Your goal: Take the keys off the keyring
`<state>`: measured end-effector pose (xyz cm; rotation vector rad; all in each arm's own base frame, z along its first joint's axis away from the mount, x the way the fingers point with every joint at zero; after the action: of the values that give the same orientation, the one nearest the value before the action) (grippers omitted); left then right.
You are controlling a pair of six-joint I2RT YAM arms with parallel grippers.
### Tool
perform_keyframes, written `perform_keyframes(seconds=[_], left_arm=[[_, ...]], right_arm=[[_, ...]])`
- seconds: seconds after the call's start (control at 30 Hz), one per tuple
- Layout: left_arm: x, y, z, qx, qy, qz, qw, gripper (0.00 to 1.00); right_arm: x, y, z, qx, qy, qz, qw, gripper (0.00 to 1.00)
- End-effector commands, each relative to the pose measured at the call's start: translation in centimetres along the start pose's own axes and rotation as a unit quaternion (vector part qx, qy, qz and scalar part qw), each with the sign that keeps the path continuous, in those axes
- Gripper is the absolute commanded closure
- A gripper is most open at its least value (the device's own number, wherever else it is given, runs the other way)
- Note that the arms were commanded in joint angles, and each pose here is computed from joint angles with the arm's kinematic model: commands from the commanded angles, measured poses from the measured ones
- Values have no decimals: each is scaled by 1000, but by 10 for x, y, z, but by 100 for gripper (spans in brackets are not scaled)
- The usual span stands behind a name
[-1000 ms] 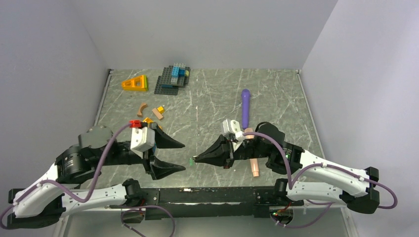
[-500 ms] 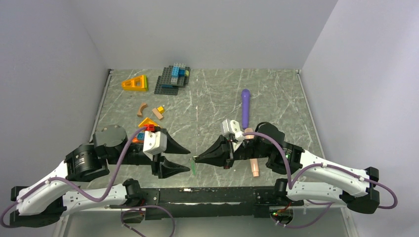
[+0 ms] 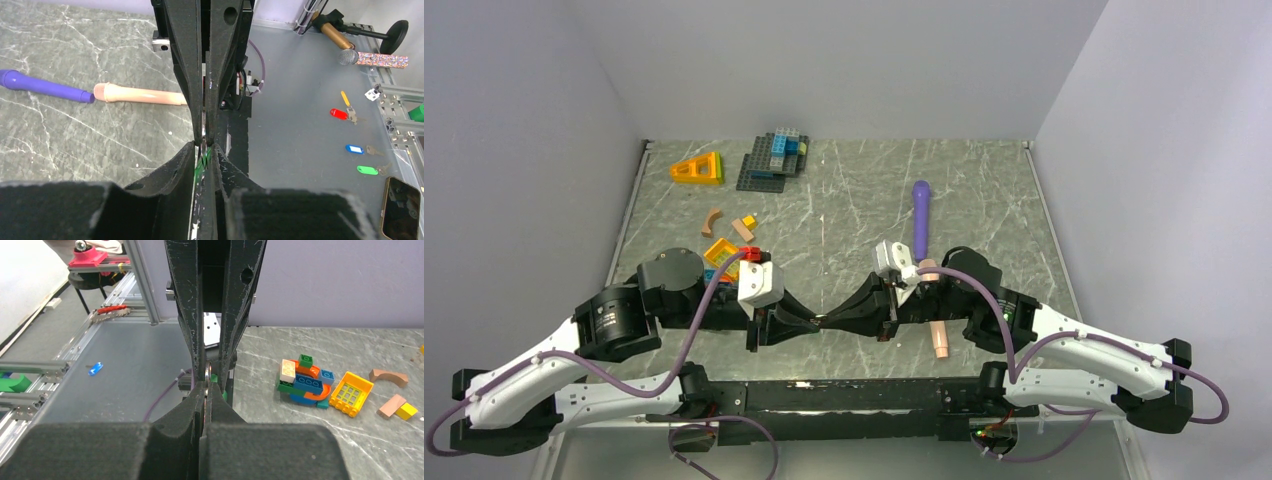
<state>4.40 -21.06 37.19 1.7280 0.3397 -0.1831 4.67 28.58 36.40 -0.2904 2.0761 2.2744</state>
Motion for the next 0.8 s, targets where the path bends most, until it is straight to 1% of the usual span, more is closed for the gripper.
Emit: perform_keyframes(seconds=[0.0,0.13,0.23,0.37,0.4,0.43,0.47,0.6,0.77], left_arm=[[-1,11,-2,-23,6,6,1000,77],[0,13,-4,-23,13,7,1000,76],[0,14,-5,-24,14,8,1000,82],[0,16,-6,-26,15,9,1000,86],[-1,16,-6,-25,15,9,1000,90],[0,16,-6,-25,15,9,1000,97],[0,16,-6,-26,16,9,999,100],[-1,17,-7,-36,13,10,999,100],[-2,20,-12,-64,17,9,998,100]], right_arm=[[0,15,-1,-27,4,-16,1000,100],[0,15,0,-24,4,-15,1000,100],[0,15,-1,-27,3,-17,999,100],[0,15,0,-26,6,-15,1000,100],[0,15,0,-25,6,-16,1000,100],[0,15,0,-26,6,-16,1000,100],[1,15,0,-25,7,-16,1000,100],[1,15,-1,-27,6,-17,999,100],[1,15,-2,-29,5,-20,999,100]])
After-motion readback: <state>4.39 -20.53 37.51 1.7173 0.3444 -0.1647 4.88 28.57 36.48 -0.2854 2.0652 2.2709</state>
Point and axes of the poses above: each gripper's point midway between its finger pads, its own z axis out along the fingers, its own x axis along the line the jaws close on, y = z × x, the point moved 5 cm from there along -z, back along the fingers, and after that the axes turned 13 degrees about -z, right-handed, at the moved point
